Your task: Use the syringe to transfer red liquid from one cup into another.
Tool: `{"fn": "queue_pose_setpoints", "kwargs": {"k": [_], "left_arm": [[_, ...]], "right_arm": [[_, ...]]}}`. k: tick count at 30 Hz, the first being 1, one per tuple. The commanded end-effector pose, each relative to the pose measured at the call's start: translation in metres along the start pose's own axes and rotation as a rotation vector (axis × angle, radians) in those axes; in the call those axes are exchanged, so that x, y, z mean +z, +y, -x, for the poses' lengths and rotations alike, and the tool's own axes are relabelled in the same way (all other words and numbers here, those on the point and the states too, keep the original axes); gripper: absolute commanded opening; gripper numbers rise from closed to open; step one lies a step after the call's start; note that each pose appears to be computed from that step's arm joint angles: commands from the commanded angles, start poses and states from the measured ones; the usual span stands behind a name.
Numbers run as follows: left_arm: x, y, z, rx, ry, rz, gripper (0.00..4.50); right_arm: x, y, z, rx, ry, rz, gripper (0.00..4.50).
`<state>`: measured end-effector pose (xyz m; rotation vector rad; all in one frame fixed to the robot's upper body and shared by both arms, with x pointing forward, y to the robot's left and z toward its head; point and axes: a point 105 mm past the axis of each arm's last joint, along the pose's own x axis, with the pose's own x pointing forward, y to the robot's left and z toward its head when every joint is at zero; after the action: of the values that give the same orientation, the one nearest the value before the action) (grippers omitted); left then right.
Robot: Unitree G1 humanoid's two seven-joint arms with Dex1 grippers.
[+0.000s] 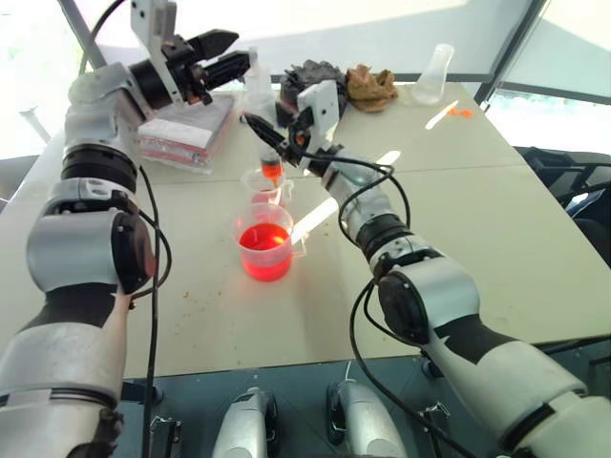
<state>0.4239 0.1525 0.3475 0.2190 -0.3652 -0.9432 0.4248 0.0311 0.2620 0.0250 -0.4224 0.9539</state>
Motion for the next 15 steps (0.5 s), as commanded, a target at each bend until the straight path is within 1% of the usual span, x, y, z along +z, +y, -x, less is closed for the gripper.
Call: {"fn": "queue_pose_setpoints", "kwargs": {"k": [1,8,15], "left_arm": [[0.009,-0.005,-0.006,-0.052,0.019,-0.042,2.58],[-0.001,-0.011,-0.003,-0.103,0.06,-0.033,2.58],[-0.013,-0.013,-0.002,-0.109,0.109,-0.045,2.58]], "right_arm": [[0.032,0.014,-0.017,0.058,-0.097,0.062,1.43],[0.037,0.016,-0.02,0.059,-0.118,0.05,1.43],[0.046,0.014,-0.023,0.056,-0.139,0.051,1.43]]}}
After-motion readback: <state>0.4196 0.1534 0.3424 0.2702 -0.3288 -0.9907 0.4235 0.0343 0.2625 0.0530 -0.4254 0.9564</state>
